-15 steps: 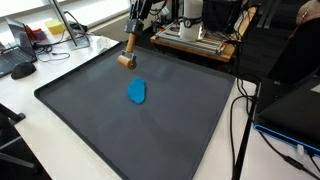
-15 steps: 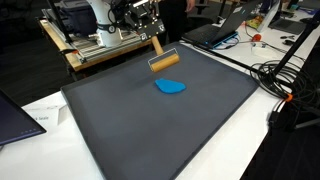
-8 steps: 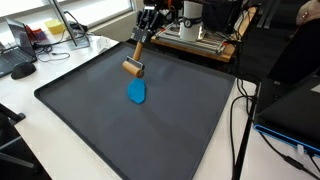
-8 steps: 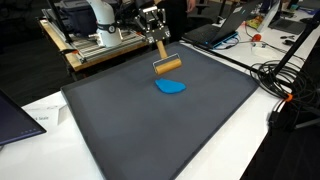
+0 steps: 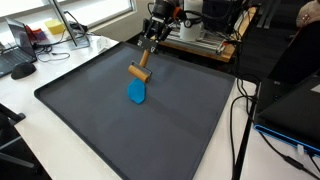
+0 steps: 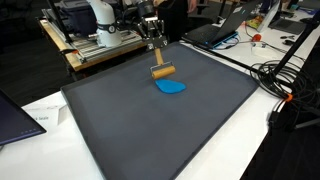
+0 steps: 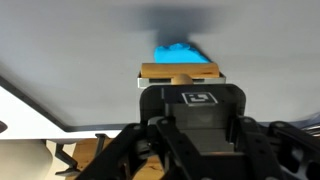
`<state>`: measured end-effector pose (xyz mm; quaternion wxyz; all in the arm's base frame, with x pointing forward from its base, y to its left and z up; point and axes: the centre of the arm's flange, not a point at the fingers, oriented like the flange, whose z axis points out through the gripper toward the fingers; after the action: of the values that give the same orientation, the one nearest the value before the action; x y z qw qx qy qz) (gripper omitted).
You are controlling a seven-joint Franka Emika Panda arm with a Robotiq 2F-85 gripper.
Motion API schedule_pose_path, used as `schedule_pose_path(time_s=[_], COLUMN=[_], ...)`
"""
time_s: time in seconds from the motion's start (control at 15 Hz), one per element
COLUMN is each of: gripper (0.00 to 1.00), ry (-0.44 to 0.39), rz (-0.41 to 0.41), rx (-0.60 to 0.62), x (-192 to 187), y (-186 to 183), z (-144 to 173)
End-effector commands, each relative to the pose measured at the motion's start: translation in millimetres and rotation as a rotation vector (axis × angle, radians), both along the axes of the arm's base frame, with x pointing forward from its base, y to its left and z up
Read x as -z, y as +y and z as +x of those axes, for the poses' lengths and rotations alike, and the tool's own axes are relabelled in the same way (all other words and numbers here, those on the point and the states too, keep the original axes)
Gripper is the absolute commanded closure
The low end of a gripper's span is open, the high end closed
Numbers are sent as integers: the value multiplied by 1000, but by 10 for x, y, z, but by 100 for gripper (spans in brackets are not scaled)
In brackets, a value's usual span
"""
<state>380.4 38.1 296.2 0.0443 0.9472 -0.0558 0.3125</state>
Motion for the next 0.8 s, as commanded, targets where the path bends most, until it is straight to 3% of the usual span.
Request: schedule_pose_path(time_s=[0.0,0.47,0.73], gripper=[78,78,78], ry=[-2,-77,-53], rz=[-82,-109,-203], rx=[-24,-72,-78], x=[-585,-838,-1013], y=[362,755,1002], z=[4,-16,98])
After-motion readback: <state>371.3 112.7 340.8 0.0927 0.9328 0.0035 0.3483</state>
